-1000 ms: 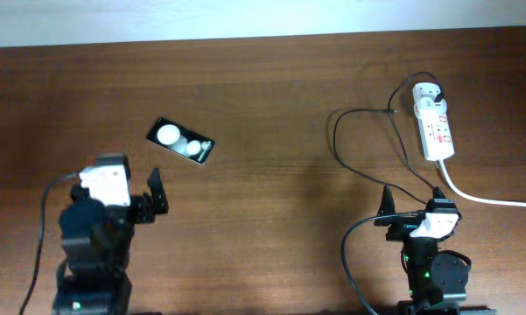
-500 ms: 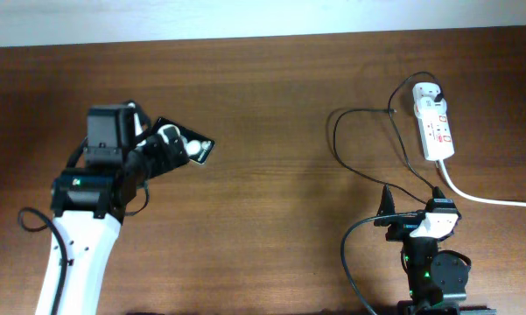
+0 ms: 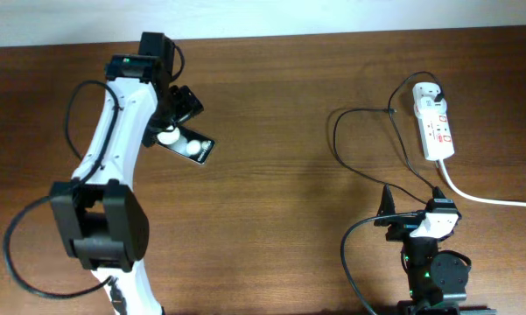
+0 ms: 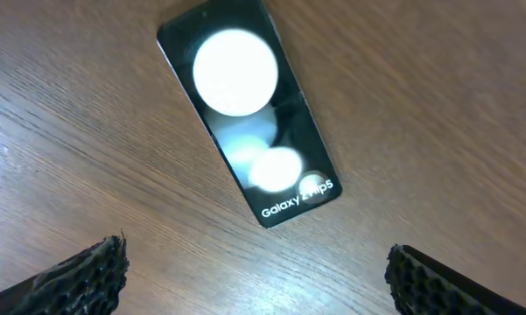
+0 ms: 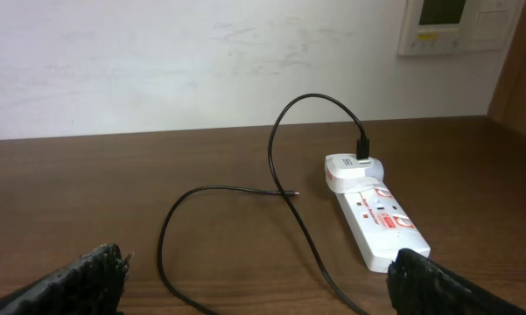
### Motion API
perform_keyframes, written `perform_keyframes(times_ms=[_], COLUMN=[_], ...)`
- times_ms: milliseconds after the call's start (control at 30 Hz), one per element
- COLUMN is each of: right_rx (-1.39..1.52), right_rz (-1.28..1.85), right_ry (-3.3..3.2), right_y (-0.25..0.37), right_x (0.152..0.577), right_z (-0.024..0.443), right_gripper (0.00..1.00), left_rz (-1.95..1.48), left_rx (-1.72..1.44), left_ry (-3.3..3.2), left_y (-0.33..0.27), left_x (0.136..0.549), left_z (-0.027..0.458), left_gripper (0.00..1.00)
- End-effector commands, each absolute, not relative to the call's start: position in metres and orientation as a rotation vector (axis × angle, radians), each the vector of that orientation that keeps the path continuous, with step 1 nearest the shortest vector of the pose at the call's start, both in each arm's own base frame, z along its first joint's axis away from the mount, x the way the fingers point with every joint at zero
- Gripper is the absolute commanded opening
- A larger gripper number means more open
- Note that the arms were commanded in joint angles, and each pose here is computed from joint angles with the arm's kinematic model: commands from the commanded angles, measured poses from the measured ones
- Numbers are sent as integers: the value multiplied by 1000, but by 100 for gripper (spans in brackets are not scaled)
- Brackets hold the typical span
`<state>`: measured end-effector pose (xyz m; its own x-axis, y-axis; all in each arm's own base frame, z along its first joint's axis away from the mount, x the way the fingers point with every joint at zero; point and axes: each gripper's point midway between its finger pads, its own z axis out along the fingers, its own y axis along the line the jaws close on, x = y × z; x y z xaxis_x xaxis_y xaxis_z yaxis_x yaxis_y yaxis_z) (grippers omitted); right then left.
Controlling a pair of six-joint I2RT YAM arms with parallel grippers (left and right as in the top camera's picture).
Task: Plug charger to phone and switch on socket
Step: 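Reach the left gripper down to the black phone and grasp it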
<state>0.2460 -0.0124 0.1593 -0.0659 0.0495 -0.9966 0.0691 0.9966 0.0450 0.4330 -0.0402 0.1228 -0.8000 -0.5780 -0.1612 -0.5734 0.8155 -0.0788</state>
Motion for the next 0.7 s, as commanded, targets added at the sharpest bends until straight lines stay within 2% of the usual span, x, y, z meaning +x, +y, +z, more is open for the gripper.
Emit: perform_keyframes(times_ms=[0, 100, 133, 267, 433, 667], right_rx=[83, 83, 83, 83, 83, 83], right_rz=[-8, -8, -8, -8, -8, -8], right_ry=[1644, 1644, 1644, 1644, 1644, 1644], right_y=[-10, -10, -10, -10, -10, -10], right_x=[246, 246, 246, 246, 246, 246], right_z=[156, 156, 156, 156, 156, 156], right_gripper=[99, 99, 99, 99, 99, 99], left_rz=[-33, -78, -187, -171, -135, -50], left_rx=[-1043, -1224, -1216, -1231, -1377, -1454], left_ry=[2814, 2805, 2793, 2738, 2701, 2773], left_y=[-32, -28, -37, -36, -33, -22], left_x=[439, 444, 457, 467, 465, 457], left_z=[103, 74, 68, 67, 51, -2], left_gripper=[99, 99, 99, 99, 99, 99])
